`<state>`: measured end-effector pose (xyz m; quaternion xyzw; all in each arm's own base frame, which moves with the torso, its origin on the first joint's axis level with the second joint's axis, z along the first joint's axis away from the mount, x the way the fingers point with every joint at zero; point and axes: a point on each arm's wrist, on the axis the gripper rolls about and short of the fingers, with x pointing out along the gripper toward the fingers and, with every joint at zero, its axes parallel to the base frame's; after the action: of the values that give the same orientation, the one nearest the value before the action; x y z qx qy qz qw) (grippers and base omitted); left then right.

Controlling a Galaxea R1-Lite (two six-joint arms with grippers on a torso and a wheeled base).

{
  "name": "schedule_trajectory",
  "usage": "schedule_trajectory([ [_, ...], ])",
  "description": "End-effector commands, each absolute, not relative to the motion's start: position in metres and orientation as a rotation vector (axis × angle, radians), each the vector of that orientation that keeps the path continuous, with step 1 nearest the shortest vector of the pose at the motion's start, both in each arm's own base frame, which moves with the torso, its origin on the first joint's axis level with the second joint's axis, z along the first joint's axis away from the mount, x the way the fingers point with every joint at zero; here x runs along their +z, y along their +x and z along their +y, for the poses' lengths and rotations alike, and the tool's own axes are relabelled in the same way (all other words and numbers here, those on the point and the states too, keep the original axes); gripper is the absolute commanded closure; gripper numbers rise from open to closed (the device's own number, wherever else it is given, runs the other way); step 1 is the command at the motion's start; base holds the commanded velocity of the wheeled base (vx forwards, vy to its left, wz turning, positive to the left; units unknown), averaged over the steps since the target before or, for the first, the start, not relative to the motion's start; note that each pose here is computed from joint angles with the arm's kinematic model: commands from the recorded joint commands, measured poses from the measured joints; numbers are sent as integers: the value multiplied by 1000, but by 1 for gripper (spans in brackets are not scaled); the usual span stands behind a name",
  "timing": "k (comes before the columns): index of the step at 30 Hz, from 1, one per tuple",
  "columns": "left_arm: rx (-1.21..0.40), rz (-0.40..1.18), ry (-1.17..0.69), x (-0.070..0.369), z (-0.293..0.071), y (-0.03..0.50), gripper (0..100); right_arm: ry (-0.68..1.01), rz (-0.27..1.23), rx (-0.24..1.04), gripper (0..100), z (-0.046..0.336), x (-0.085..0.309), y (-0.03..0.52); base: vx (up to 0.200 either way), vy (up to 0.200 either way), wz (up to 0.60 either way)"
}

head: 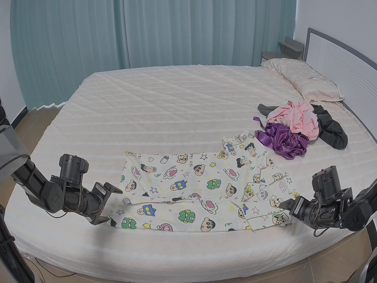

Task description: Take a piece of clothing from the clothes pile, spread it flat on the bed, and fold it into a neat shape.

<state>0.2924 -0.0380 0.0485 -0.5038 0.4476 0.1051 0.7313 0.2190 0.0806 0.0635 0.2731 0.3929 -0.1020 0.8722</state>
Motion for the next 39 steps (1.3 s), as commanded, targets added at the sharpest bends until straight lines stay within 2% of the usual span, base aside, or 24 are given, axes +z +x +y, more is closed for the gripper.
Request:
schedule_trajectory([
  [1, 232, 987, -1109, 48, -38, 292, 0, 579, 789, -187, 0, 80, 74, 212, 0, 0, 0],
  [6, 232, 987, -1109, 48, -38, 292, 0, 581, 797, -167, 0, 86, 72, 220, 0, 0, 0],
  [11, 229, 983, -1109, 49, -38, 293, 0, 556, 836, -127, 0, 112, 58, 242, 0, 0, 0],
  [15, 232, 989, -1106, 48, -39, 290, 0, 557, 810, -62, 0, 132, 64, 252, 0, 0, 0],
  [16, 229, 990, -1105, 47, -39, 288, 0, 544, 813, -10, 0, 148, 65, 254, 0, 0, 0],
  [18, 223, 980, -1105, 48, -39, 289, 0, 534, 821, 11, 0, 162, 59, 262, 0, 0, 0],
  [23, 222, 978, -1107, 47, -39, 288, 0, 520, 844, 19, 0, 185, 37, 284, 0, 0, 0],
  [27, 214, 967, -1109, 47, -39, 287, 0, 581, 848, 14, 0, 200, 28, 297, 0, 0, 0],
  [39, 209, 957, -1109, 47, -39, 288, 0, 597, 861, 41, 0, 212, 21, 304, 0, 0, 0],
])
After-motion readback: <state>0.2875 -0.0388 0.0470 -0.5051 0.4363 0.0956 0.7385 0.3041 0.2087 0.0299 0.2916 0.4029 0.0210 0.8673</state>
